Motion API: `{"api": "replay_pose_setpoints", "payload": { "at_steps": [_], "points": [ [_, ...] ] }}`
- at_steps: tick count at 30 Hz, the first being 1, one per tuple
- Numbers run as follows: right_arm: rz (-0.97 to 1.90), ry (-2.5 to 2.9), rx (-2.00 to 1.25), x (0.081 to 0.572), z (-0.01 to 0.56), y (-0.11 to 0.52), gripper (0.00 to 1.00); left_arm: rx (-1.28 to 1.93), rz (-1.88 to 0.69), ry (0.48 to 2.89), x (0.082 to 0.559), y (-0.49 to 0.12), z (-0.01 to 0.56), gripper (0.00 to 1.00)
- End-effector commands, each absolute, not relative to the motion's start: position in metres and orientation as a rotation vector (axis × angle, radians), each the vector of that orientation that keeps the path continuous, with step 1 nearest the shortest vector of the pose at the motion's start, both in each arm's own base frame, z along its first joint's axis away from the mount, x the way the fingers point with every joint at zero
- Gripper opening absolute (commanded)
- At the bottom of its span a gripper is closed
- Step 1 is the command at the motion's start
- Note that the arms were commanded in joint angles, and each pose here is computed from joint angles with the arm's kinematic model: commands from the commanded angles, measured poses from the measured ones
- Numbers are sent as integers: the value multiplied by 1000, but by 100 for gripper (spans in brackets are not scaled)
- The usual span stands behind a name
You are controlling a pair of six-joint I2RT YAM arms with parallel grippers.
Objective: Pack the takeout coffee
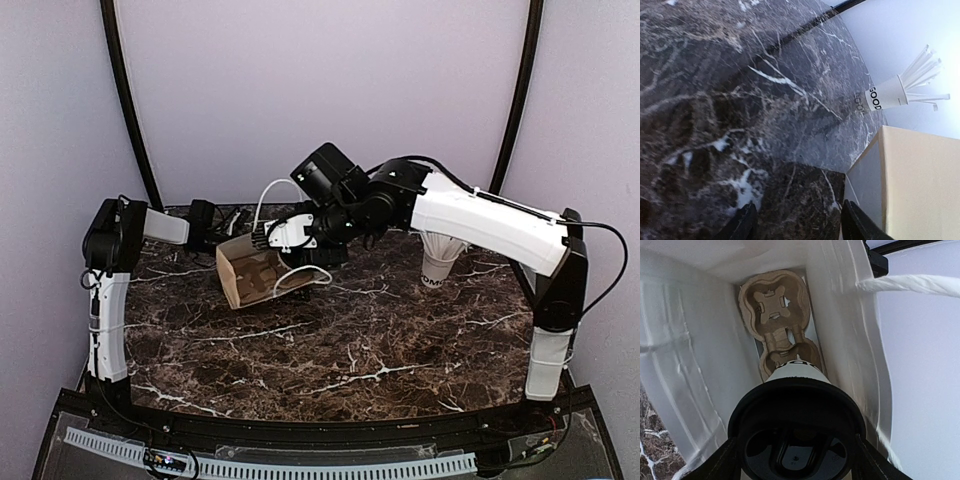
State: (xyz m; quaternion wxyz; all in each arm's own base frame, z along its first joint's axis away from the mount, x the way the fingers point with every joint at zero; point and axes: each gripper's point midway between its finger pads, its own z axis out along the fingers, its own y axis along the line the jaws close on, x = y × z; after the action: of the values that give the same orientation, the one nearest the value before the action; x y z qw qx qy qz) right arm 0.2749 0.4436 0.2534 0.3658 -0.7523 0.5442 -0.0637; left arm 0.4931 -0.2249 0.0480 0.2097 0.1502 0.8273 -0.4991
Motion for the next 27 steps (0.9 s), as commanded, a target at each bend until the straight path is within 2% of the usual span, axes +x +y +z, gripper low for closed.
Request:
{"api": "replay_pose_setpoints", "payload": {
  "at_steps": [1,10,27],
  "points": [
    [-162,1371,-1965,259,264,430,38,505,-1481,2202,471,-246,90,60],
    [-188,1326,-2082,226,250,420,38,569,-1510,2192,447,-270,90,60],
    [-395,1277,-1993,274,219,439,38,586,-1637,2137,449,-280,93,57]
  ]
}}
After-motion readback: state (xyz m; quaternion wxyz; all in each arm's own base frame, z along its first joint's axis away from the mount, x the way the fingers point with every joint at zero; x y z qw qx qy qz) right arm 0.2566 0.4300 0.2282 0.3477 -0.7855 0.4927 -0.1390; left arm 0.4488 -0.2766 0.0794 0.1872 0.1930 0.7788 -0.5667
